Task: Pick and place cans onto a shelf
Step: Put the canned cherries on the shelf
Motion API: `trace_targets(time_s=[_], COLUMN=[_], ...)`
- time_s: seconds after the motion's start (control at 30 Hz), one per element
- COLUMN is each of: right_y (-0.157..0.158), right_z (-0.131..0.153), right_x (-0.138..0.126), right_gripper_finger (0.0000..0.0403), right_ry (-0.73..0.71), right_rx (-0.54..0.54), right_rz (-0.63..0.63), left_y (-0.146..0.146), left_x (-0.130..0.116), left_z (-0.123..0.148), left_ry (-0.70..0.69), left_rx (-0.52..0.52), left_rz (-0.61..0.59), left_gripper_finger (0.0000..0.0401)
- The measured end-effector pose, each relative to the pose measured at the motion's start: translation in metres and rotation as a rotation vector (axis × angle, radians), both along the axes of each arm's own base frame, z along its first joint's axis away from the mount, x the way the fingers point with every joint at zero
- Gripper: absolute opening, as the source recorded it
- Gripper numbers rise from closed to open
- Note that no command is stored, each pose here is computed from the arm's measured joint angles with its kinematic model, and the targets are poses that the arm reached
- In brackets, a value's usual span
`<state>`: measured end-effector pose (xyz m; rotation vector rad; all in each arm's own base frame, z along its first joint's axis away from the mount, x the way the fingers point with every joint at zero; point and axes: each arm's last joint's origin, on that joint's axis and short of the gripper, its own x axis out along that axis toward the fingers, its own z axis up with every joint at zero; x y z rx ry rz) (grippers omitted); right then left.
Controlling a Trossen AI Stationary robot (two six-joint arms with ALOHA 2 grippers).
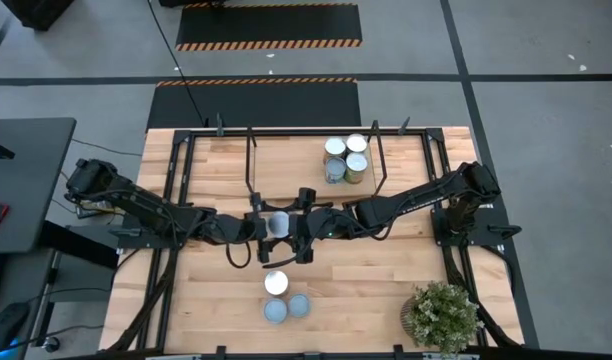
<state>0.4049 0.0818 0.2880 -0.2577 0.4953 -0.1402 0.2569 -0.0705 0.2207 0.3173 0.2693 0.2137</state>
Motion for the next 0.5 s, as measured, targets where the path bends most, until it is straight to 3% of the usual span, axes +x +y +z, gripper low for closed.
trace_targets(time_s=[0.37, 0.5], right_y=[-0.0006, -0.0006], right_z=[0.0002, 0.0011], right_x=[-0.0006, -0.0005], right_gripper_finger=[0.0325, 0.0325], right_ry=[0.005, 0.001], right_rx=[-0.009, 0.0], right_rz=[-0.002, 0.004], left_y=[-0.0001, 0.001], left_x=[-0.0001, -0.0001], left_z=[0.0011, 0.0012], left_ry=[-0.002, -0.014], left_rx=[0.024, -0.01], left_rz=[-0.004, 0.026], left_gripper_finger=[0.0318, 0.0318])
